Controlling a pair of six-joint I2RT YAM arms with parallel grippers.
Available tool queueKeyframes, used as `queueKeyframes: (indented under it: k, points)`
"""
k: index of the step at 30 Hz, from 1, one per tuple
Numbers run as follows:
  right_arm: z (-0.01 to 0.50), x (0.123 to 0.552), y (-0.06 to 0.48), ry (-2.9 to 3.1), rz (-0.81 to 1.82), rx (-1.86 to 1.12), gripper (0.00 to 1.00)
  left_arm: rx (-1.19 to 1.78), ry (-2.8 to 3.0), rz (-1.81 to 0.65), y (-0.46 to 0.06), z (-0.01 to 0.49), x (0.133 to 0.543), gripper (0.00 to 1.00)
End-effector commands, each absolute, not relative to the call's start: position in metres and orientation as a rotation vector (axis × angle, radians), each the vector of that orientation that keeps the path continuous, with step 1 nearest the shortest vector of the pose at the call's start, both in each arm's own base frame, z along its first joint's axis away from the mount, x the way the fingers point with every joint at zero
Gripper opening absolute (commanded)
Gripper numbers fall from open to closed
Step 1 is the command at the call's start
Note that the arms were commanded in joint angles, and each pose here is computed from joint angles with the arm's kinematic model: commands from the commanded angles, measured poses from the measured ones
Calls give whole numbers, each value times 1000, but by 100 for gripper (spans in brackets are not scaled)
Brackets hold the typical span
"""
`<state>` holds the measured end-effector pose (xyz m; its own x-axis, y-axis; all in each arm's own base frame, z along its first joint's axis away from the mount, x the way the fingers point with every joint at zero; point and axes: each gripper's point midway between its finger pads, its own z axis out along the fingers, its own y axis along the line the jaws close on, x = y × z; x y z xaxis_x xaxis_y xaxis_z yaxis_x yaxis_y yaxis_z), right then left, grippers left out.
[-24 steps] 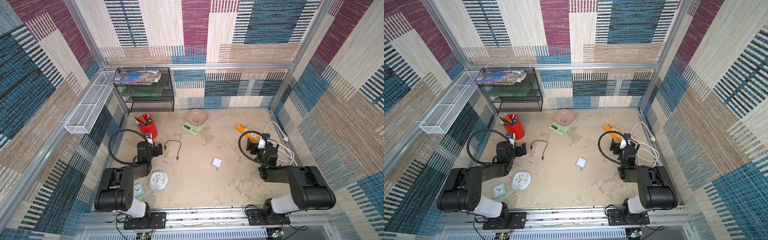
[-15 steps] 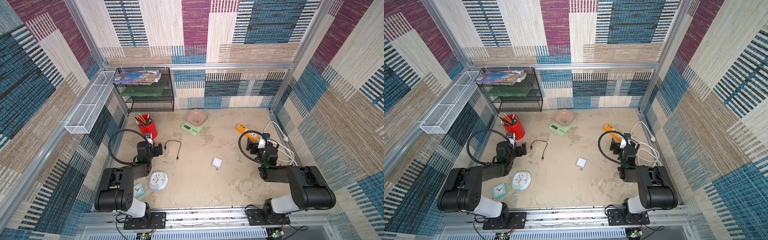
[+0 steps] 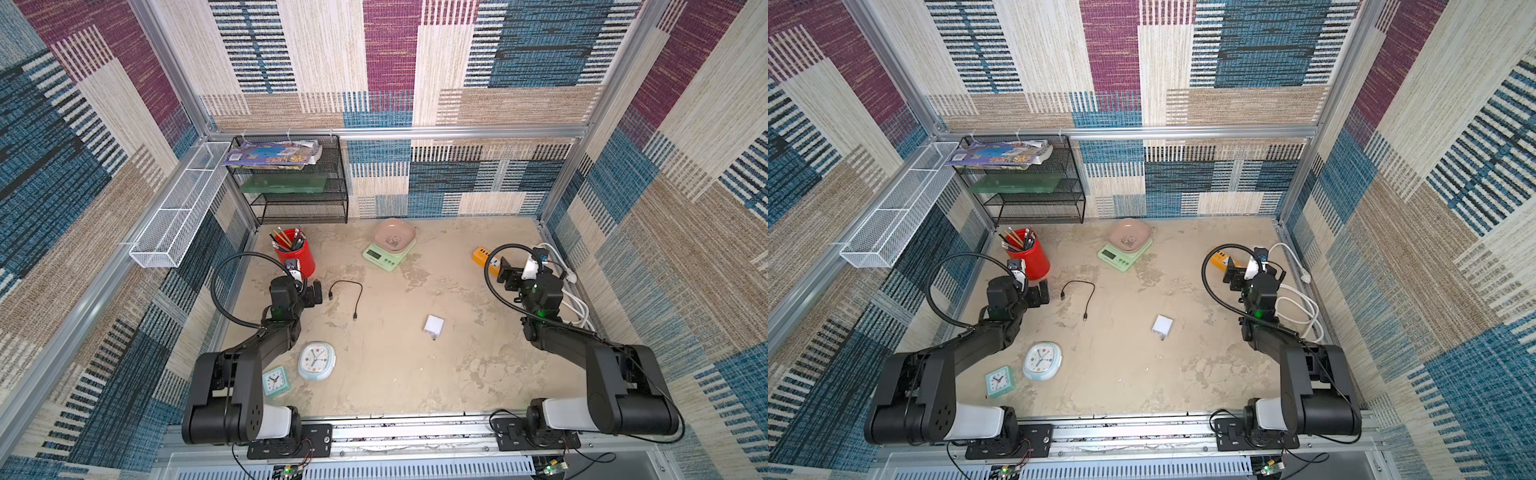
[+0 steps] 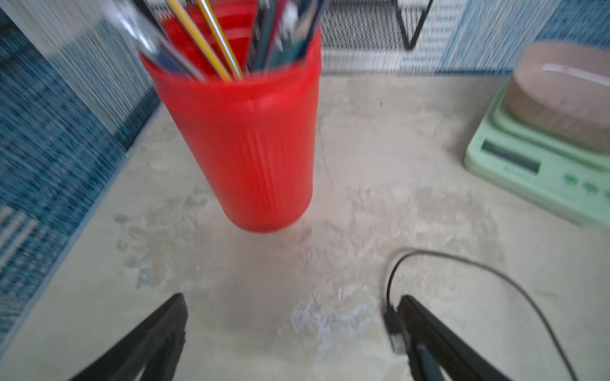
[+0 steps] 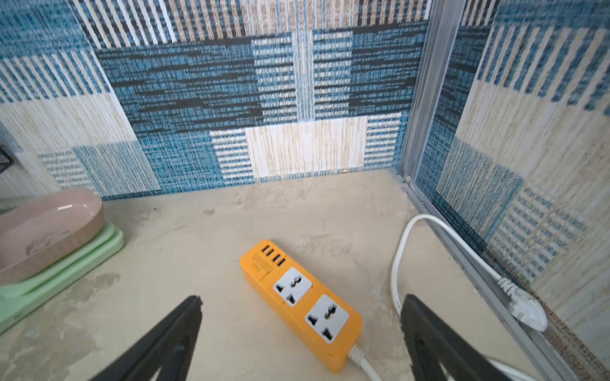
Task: Charge the electronic scale
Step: Move the charging cable to the center of the board.
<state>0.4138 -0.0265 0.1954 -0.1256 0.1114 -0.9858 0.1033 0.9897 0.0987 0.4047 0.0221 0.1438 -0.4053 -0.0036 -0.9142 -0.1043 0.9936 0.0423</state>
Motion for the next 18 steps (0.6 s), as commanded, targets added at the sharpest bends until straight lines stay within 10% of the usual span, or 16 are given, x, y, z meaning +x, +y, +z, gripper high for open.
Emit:
queueKeyframes:
  k: [1,18]
  points:
    - [191,417,-27,1814,141,330,95,-113,2046,132,25,148,389,99]
    - [161,413,256,2266,689,-234,99,-343,2148,-383,-29,171,357,99]
